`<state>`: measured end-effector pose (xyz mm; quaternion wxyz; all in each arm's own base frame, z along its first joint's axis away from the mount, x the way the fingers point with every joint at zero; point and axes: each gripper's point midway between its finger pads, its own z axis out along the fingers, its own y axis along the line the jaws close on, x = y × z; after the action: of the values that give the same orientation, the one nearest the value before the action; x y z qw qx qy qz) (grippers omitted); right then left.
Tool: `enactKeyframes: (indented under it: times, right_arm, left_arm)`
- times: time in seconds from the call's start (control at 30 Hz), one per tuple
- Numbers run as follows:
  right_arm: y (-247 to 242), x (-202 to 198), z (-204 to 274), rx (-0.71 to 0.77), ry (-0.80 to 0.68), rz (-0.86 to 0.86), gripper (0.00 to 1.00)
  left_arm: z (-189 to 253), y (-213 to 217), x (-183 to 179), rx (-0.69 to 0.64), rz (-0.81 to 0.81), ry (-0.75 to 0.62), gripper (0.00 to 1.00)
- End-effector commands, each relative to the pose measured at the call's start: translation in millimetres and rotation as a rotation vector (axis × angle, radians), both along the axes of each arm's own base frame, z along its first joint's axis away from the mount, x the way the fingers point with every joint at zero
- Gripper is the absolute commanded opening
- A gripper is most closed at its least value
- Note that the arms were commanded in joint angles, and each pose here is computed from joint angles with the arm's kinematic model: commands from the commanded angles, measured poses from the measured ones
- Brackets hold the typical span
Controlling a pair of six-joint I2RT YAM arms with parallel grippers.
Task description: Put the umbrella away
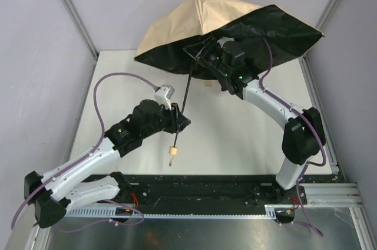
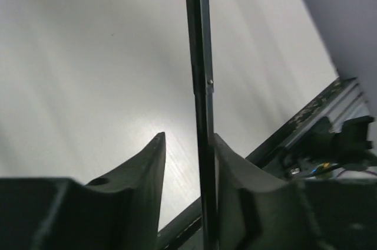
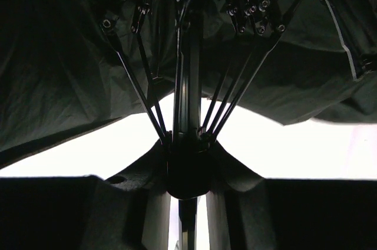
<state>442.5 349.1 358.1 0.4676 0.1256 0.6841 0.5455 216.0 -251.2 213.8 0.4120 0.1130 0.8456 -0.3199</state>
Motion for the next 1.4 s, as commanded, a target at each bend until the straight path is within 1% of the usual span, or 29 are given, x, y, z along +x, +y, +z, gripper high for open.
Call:
enactKeyframes:
  times: [0.0,0.1,0.17,0.2,0.23,0.3,0.33,0.4,0.5,0.53,0.6,0.63,0.73,0.77,0.83,0.9,1.0,1.07,1.1,1.2,1.37]
  right_arm:
    - [10.9,-38.6,90.4,0.108,-0.211,0.19,0.0]
    - [10.8,-38.0,95.8,0.12,-0.233,0.216,0.0]
    - [8.1,-36.1,98.6,0.121,-0.248,0.222,0.0]
    - [7.3,-35.8,100.8,0.122,-0.259,0.232,0.0]
    - [7.1,-35.6,103.9,0.119,-0.274,0.243,0.0]
    - [8.8,-36.3,108.9,0.095,-0.31,0.275,0.0]
    - [10.4,-36.3,109.3,0.075,-0.325,0.293,0.0]
    - [15.2,-34.5,101.8,0.004,-0.339,0.322,0.0]
    - [23.4,-33.0,58.3,-0.152,-0.284,0.338,0.0]
    - [28.2,-40.0,39.6,-0.196,-0.263,0.345,0.0]
    - [43.5,-65.7,-3.1,-0.253,-0.21,0.38,0.0]
    - [51.8,-83.3,-26.1,-0.259,-0.17,0.402,0.0]
    - [72.5,-142.8,-68.4,-0.209,-0.122,0.435,0.0]
    - [76.3,-158.0,-75.7,-0.195,-0.114,0.438,0.0]
    - [78.8,-172.8,-79.2,-0.173,-0.108,0.447,0.0]
    - [77.4,-171.6,-73.9,-0.153,-0.127,0.44,0.0]
    - [77.8,-164.9,-73.1,-0.161,-0.13,0.439,0.0]
    - [83.9,-173.7,-84.4,-0.187,-0.103,0.447,0.0]
    - [88.6,-183.2,-92.3,-0.197,-0.091,0.452,0.0]
    - [96.1,-206.9,-108.2,-0.16,-0.057,0.447,0.0]
    - [97.6,-223.1,-117.3,-0.166,-0.04,0.464,0.0]
  left_arm:
    - [15.6,-6.9,-6.5,-0.156,-0.031,-0.039,0.45]
    - [5.0,-4.9,-17.8,-0.18,-0.055,-0.018,0.53]
    - [1.7,-5.1,-22.8,-0.192,-0.07,-0.009,0.53]
    - [1.9,-6.4,-25.0,-0.2,-0.083,-0.009,0.5]
    - [2.8,-8.4,-26.4,-0.208,-0.098,-0.01,0.44]
    - [7.0,-13.4,-26.8,-0.219,-0.124,-0.019,0.15]
    - [9.7,-15.3,-24.6,-0.22,-0.128,-0.025,0.08]
    - [18.7,-17.5,-16.5,-0.225,-0.119,-0.036,0.02]
    - [41.8,-11.2,6.7,-0.253,-0.05,-0.067,0.0]
    - [50.8,-7.7,15.8,-0.268,-0.02,-0.076,0.0]
    - [69.1,-1.9,33.3,-0.293,0.025,-0.1,0.0]
    - [74.8,-1.2,40.0,-0.296,0.034,-0.108,0.0]
    - [76.7,-3.0,53.5,-0.286,0.045,-0.112,0.0]
    - [71.8,-4.2,55.0,-0.282,0.045,-0.102,0.0]
    - [60.5,-6.8,54.5,-0.281,0.041,-0.072,0.0]
    - [51.1,-9.4,50.7,-0.299,0.033,-0.044,0.0]
    - [43.4,-5.4,51.7,-0.312,0.06,-0.024,0.0]
    - [52.5,-2.2,55.2,-0.33,0.075,-0.037,0.0]
    - [62.7,-1.7,58.7,-0.345,0.081,-0.065,0.0]
    - [83.9,3.8,72.6,-0.359,0.116,-0.124,0.0]
    - [116.9,16.3,94.7,-0.41,0.12,-0.181,0.0]
